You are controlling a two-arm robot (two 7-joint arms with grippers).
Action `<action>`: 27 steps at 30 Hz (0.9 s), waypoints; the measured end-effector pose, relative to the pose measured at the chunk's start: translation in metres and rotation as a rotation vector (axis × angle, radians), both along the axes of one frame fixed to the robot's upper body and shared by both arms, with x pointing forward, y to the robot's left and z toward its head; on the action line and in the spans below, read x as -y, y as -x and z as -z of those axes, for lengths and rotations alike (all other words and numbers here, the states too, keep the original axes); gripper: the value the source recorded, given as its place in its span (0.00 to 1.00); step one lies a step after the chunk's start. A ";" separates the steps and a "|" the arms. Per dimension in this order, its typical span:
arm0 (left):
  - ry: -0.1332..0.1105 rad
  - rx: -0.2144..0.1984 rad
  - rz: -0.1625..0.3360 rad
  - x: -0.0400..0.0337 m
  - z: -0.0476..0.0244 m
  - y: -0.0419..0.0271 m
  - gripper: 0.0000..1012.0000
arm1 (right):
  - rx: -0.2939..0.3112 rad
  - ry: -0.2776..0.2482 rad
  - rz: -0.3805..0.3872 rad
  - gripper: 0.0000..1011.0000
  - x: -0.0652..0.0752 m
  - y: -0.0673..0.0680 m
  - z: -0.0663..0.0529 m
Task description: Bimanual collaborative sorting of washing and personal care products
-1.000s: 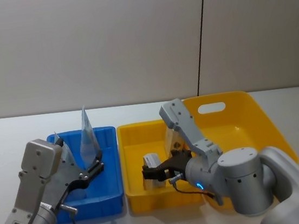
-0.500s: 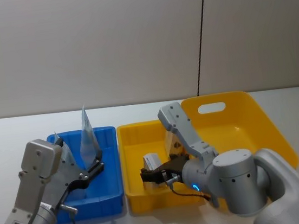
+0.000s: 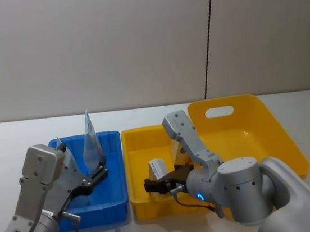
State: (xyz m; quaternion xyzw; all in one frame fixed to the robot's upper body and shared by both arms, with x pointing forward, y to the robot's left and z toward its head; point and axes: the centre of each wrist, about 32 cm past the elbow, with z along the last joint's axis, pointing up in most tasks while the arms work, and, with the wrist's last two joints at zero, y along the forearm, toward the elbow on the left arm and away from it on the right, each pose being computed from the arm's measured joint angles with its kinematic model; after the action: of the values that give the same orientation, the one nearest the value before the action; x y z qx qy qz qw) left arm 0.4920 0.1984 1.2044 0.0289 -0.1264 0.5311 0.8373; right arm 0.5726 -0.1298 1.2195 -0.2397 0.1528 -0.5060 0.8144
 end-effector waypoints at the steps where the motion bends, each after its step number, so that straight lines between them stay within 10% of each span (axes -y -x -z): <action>1: 0.000 0.000 0.000 0.0000 0.0000 0.0000 0.99 | -0.002 -0.001 0.000 0.99 0.000 0.000 0.001; 10: 0.000 0.000 0.000 0.0000 0.0000 0.0000 0.99 | -0.008 -0.012 -0.002 0.94 0.000 -0.003 0.005; 27: 0.000 0.000 0.000 0.0000 0.0000 0.0000 0.99 | -0.014 -0.018 -0.003 0.45 0.001 -0.004 0.008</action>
State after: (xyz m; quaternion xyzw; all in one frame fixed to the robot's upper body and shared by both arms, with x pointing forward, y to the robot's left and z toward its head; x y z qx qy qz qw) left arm 0.4920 0.1984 1.2044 0.0289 -0.1265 0.5311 0.8373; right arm 0.5768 -0.1304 1.2112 -0.2363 0.1626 -0.5016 0.8162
